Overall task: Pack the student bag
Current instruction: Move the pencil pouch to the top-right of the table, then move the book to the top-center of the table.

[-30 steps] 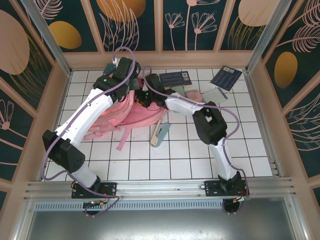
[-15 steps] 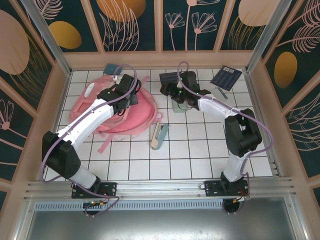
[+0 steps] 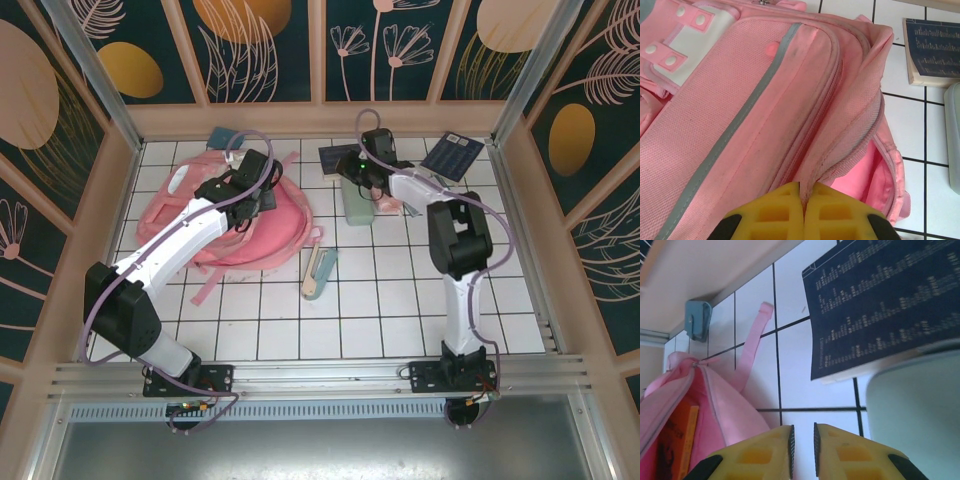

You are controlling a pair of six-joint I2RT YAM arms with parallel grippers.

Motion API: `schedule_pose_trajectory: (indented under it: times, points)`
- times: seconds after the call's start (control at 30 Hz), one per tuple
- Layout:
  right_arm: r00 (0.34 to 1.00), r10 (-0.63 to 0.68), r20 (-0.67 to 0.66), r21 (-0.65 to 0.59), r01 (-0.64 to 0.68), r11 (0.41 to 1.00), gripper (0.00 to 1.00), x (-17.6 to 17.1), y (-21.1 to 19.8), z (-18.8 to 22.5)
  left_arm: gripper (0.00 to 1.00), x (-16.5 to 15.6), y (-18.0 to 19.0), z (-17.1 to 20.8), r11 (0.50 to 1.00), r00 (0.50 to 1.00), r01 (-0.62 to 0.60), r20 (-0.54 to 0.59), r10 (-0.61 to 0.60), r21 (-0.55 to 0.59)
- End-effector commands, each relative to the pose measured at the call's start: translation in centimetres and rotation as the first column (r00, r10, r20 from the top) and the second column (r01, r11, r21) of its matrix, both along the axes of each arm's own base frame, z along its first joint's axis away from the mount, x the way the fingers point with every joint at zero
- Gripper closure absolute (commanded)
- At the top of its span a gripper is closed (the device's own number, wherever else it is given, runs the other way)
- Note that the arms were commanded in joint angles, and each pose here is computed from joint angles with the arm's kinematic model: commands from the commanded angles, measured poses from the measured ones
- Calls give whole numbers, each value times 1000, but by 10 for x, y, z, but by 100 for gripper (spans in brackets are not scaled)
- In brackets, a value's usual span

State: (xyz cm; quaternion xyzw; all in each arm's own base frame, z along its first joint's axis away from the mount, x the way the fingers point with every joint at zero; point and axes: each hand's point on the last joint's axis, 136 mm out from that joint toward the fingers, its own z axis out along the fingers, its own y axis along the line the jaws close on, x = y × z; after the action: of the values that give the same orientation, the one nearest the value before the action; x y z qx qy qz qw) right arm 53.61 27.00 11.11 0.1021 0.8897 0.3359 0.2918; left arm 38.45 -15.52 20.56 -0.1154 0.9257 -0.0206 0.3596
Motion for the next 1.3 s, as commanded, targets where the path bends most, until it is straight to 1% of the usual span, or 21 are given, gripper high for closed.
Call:
schedule_pose_trajectory:
  times: [0.0,0.07,0.17,0.37,0.5,0.6,0.67,0.8,0.87,0.93,0.97,1.0,1.03,1.1,1.17,1.27]
  points:
    - [999,43,-29,-35,-44,998,79,2,27,-15,100,7,5,3,999,999,-38,20,38,-10]
    - [998,35,-56,-56,-38,998,78,5,31,-28,100,7,5,3,999,999,-38,18,38,-11]
    - [996,-17,-93,-109,7,994,74,5,20,-47,100,6,6,5,999,999,-41,20,41,-6]
    - [985,-120,-127,-230,89,969,73,-9,-34,-66,100,4,9,4,999,999,-46,20,46,-1]
    - [977,-173,-128,-271,133,953,72,-15,-73,-72,100,4,8,2,999,999,-45,17,45,-1]
    - [976,-181,-122,-277,142,950,72,-13,-89,-71,100,4,7,1,999,999,-39,14,39,0]
    - [983,-149,-103,-252,119,960,71,-8,-85,-63,99,5,7,2,999,999,-35,15,35,0]
    - [997,-59,-56,-158,49,986,71,3,-55,-41,100,7,3,0,1000,1000,-18,8,18,-3]
    - [999,-41,-25,-133,38,990,72,11,-42,-31,100,7,1,-2,1000,1000,-14,0,14,-4]
    - [999,-36,-4,-89,35,995,76,21,-29,-24,100,7,0,-4,1000,1000,-8,-4,8,-8]
    - [999,-45,-2,-64,44,997,80,27,-25,-23,100,7,-1,-3,1000,1000,-7,-3,7,-10]
    - [998,-58,1,-41,58,997,88,33,-22,-22,100,7,-1,-5,1000,1000,-5,-8,5,-9]
    - [997,-76,7,-20,76,997,93,40,-20,-22,100,6,-2,-5,1000,1000,-2,-10,2,-13]
    - [994,-112,7,18,112,994,100,50,-18,-26,100,6,-3,-6,1000,1000,3,-14,-3,-21]
    - [991,-137,3,54,137,989,100,59,-14,-30,100,4,-3,-8,1000,1000,2,-20,-3,-27]
    - [987,-157,-24,72,158,985,100,73,-9,-43,100,3,-6,-11,999,1000,7,-27,-9,-51]
